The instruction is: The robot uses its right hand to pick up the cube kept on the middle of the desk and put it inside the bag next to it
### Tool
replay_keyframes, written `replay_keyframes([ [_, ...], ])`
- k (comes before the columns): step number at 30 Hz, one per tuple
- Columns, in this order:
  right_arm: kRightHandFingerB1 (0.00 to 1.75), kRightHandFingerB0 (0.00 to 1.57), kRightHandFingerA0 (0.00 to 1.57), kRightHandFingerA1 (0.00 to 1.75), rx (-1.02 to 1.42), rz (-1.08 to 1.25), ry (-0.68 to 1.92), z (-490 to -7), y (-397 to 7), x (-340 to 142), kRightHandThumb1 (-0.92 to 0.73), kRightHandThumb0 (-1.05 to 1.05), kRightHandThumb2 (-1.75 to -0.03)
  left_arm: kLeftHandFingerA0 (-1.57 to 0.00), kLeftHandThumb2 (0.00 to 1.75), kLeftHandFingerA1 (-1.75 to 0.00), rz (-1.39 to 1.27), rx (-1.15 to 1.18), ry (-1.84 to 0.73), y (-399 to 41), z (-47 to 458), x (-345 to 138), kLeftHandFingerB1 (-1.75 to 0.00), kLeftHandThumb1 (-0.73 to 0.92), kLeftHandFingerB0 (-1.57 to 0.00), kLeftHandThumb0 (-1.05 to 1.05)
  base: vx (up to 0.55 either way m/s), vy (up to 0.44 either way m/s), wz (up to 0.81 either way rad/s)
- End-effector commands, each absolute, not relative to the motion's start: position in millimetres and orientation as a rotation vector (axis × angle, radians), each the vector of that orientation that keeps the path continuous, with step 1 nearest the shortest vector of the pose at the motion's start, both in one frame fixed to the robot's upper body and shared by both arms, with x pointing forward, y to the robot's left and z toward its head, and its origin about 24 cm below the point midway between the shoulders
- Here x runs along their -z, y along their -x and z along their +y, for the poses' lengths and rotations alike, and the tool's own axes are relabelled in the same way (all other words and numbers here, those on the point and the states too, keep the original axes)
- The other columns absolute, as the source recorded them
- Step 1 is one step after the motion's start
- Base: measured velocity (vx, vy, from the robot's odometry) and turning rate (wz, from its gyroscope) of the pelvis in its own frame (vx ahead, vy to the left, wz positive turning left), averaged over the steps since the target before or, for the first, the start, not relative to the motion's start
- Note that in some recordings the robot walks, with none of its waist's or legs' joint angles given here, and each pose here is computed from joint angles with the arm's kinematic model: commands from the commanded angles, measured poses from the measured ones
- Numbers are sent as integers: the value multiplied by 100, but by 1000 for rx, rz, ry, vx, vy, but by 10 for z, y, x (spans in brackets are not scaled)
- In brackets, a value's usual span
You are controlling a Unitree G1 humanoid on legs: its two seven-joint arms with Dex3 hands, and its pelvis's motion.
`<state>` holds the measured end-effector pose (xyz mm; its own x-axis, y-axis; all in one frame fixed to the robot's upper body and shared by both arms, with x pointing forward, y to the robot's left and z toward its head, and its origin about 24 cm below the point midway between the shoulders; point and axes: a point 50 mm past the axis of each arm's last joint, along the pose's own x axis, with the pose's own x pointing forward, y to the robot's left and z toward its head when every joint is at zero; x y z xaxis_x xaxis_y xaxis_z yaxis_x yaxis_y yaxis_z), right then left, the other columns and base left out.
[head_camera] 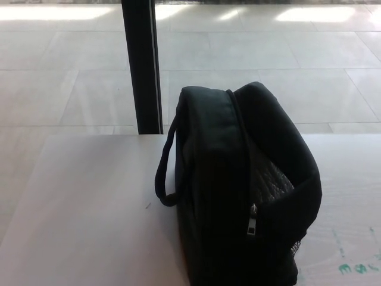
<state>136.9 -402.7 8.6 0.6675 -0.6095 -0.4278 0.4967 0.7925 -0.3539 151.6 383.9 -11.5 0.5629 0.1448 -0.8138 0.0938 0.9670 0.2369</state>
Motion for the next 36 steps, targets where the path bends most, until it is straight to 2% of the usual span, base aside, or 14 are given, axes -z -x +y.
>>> replay_keyframes([
  [1,76,42,42,112,696,483,73,-3961,-1318,-42,-72,-70,-62,-33,90,-60,958,-71,-243,-1505,3836,68,-59,53,-40,-58,0,0,0],
  [5,64,40,46,90,681,496,92,-3974,-1306,-27,-76,-70,-62,-33,88,-58,963,-66,-259,-1488,3834,85,-55,52,-36,-61,0,0,0],
  [10,66,44,47,114,659,492,104,-3946,-1287,-17,-76,-67,-63,-34,90,-60,967,-54,-260,-1453,3829,83,-58,54,-39,-58,0,0,0],
  [15,67,46,46,93,620,470,80,-3909,-1350,-32,-75,-65,-63,-33,89,-58,961,-62,-269,-1486,3833,58,-54,54,-33,-59,0,0,0],
  [19,71,46,46,115,606,453,79,-3878,-1398,-74,-74,-66,-63,-30,90,-57,948,-65,-273,-1507,3830,60,-57,54,-40,-55,0,0,0],
  [20,72,47,47,114,598,451,86,-3864,-1414,-69,-74,-66,-63,-36,60,-50,947,-76,-264,-1492,3838,66,-47,68,-46,-49,0,0,0],
  [24,72,44,48,117,600,484,92,-3845,-1258,-1,-74,-67,-63,-39,61,-49,948,-82,-282,-1386,3836,76,-54,71,-54,-47,0,0,0],
  [25,69,43,41,86,610,492,102,-3843,-1231,11,-76,-63,-63,-32,90,-58,928,-104,-291,-1387,3828,79,-60,52,-43,-48,0,0,0],
  [27,69,44,39,74,626,515,138,-3834,-1188,36,-76,-63,-63,-32,89,-59,888,-167,-301,-1395,3813,78,-54,54,-30,-49,0,0,0],
  [29,68,44,37,72,632,523,138,-3832,-1168,40,-76,-61,-63,-27,89,-57,874,-214,-281,-1398,3805,75,-53,52,-27,-46,0,0,0],
  [30,71,46,40,84,634,528,132,-3830,-1165,41,-76,-61,-62,-29,60,-49,864,-218,-275,-1397,3805,61,-41,74,-31,-44,0,0,0],
  [31,71,46,40,84,634,528,132,-3829,-1165,41,-76,-61,-62,-29,60,-49,863,-219,-275,-1397,3804,60,-41,74,-31,-44,0,0,0],
  [32,70,47,40,82,642,526,127,-3845,-1163,50,-76,-60,-63,-27,89,-57,863,-244,-228,-1401,3796,65,-54,52,-27,-44,0,0,0],
  [36,64,45,41,78,625,529,131,-3865,-1146,42,-77,-61,-62,-32,88,-59,848,-246,-118,-1406,3725,62,-56,51,-33,-50,0,0,0],
])
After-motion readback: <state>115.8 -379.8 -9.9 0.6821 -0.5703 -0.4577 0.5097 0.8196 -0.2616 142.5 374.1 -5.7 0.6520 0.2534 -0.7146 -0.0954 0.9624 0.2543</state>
